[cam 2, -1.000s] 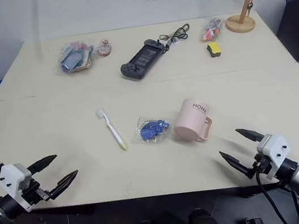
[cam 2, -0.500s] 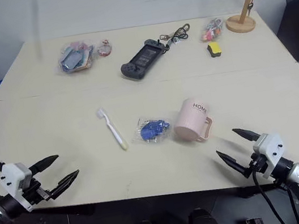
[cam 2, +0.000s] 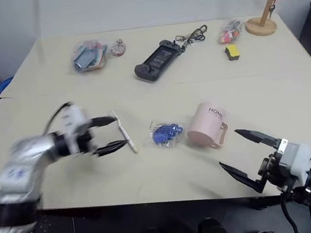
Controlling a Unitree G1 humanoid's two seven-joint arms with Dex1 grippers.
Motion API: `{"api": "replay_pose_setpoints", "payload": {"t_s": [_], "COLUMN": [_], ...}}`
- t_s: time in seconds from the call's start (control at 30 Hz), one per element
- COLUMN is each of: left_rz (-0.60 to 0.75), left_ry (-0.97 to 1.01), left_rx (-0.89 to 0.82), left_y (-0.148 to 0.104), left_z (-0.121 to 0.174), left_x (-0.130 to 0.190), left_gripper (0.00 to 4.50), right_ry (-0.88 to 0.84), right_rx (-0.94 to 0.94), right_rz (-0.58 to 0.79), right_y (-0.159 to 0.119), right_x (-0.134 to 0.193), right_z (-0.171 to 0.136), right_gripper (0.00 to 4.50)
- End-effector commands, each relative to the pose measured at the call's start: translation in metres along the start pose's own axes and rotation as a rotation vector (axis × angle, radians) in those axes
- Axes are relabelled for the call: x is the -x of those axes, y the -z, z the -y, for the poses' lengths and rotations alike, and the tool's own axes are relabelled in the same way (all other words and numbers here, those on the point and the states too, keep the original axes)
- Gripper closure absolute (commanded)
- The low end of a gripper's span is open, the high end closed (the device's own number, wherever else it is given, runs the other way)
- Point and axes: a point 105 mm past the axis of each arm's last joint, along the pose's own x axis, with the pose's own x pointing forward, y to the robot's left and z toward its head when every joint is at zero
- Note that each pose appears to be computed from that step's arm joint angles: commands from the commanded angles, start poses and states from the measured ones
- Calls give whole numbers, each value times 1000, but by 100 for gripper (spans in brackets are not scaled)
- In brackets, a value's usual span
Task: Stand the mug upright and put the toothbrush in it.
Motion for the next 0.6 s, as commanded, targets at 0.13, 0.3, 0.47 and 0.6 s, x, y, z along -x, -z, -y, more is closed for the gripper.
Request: {"api": "replay_pose_setpoints", "payload": {"t_s": [0.13, 0.3, 0.47, 0.6], "left_rz": [-75, -200, -198, 109], "left_ry": [107, 201, 182, 90], "left_rx": [4, -29, -34, -4], "left_y": [6, 20, 18, -25], "left_z": [1, 14, 12, -2], "left_x": [-47, -68, -71, -59], "left_gripper": [0, 82, 181, 181], "right_ry": [71, 113, 119, 90], "right_rx": [34, 31, 28, 15], "right_rz": [18, 4, 12, 49], "right_y": [-7, -4, 1, 3], "right_x": [7, 12, 8, -3], "right_z": [4, 3, 5, 8], "right_gripper": [1, 0, 0, 0]}}
